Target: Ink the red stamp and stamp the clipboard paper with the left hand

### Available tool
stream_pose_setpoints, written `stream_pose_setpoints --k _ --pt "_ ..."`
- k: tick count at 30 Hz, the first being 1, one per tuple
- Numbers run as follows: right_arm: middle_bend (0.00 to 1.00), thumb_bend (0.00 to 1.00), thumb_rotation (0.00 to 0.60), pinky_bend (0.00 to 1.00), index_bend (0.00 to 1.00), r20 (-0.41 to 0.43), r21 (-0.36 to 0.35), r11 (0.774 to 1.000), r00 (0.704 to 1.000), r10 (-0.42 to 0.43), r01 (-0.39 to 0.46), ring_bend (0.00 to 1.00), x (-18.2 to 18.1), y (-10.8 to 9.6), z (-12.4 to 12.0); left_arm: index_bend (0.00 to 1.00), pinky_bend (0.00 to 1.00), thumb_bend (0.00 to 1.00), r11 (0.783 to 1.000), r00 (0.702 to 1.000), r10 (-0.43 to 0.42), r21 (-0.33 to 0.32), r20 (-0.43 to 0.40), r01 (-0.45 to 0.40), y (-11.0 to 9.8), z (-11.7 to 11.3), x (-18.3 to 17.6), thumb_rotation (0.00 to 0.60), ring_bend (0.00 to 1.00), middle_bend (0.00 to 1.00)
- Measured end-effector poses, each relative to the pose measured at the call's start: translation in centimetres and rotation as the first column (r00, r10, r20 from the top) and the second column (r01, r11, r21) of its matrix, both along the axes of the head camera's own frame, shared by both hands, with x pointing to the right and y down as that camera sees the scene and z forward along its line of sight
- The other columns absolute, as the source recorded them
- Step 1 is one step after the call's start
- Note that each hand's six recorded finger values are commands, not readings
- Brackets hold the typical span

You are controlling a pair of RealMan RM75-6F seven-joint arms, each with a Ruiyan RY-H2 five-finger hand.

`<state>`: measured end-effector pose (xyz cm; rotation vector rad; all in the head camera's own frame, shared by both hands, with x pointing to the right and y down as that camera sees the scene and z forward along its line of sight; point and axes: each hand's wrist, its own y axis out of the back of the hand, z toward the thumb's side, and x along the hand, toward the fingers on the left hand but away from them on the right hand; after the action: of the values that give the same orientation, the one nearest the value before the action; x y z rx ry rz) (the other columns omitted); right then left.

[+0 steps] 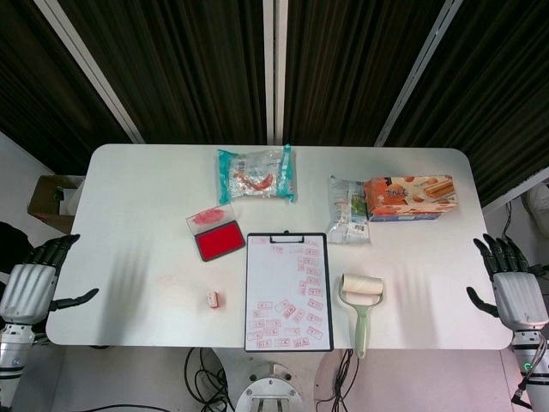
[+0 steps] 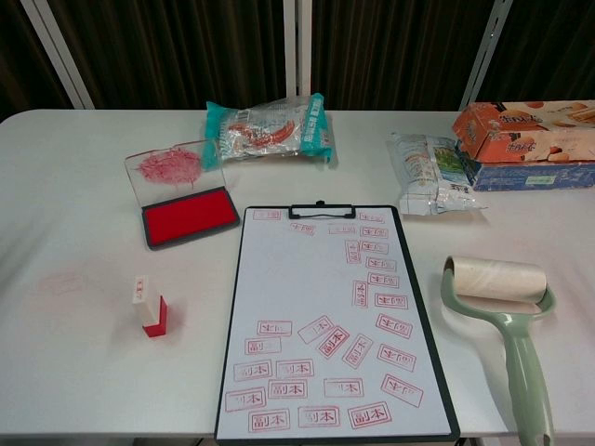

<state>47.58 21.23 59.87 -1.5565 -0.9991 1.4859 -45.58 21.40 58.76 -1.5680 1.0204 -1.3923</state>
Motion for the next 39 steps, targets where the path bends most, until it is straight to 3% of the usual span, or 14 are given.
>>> stream_pose_setpoints --k 13,15,18,22,26,30,36,39 --pt "0.0 0.2 0.6 0.0 0.0 0.008 0.014 1.0 1.0 0.004 -0.004 0.0 0.2 0.2 -0.5 0.13 0.26 0.08 1.0 1.0 0.015 0.0 -0.007 -0.015 0.4 -0.1 0.4 0.403 0.16 0.15" --pt "0.0 0.2 0.6 0.0 0.0 0.008 0.017 1.0 1.0 0.006 -0.007 0.0 0.3 0.2 -0.7 0.14 0.26 0.09 0.999 0.999 0.034 0.002 -0.011 -0.034 0.3 -0.2 0.7 0.451 0.16 0.15" --pt "0.0 0.2 0.6 0.0 0.0 0.008 0.019 1.0 1.0 0.006 -0.006 0.0 0.3 0.1 -0.7 0.17 0.32 0.13 0.997 0.996 0.083 0.005 -0.025 -0.083 0.1 -0.3 1.6 0.599 0.18 0.17" --pt "0.0 0.2 0.6 0.0 0.0 0.003 0.017 1.0 1.0 0.0 0.0 0.0 0.1 0.0 -0.7 0.28 0.52 0.16 0.979 0.979 0.201 0.051 -0.041 -0.199 -0.4 -0.6 3.9 0.6 0.31 0.29" --pt "0.0 0.2 0.6 0.0 0.0 0.005 0.019 1.0 1.0 -0.006 0.006 0.0 -0.2 -0.2 -0.8 0.32 0.69 0.16 0.928 0.929 0.367 0.098 -0.052 -0.361 -0.4 -0.1 7.4 0.6 0.48 0.35" --pt "0.0 0.2 0.6 0.0 0.0 0.005 0.023 1.0 1.0 -0.012 0.012 0.0 -0.5 -0.4 -0.9 0.32 0.81 0.17 0.843 0.842 0.536 0.1 -0.064 -0.529 -0.2 1.7 11.6 0.6 0.61 0.36" --pt "0.0 0.2 0.6 0.0 0.0 -0.005 0.032 0.999 1.0 -0.014 0.014 0.0 -0.4 -0.5 -1.5 0.32 0.93 0.17 0.739 0.738 0.673 0.091 -0.057 -0.667 -0.4 4.9 15.4 0.6 0.77 0.35" --pt "0.0 0.2 0.6 0.0 0.0 -0.011 0.04 0.999 1.0 -0.009 0.009 0.0 -0.2 -0.6 -1.8 0.31 0.96 0.17 0.703 0.7 0.711 0.093 -0.065 -0.706 -0.6 6.1 16.7 0.6 0.81 0.34"
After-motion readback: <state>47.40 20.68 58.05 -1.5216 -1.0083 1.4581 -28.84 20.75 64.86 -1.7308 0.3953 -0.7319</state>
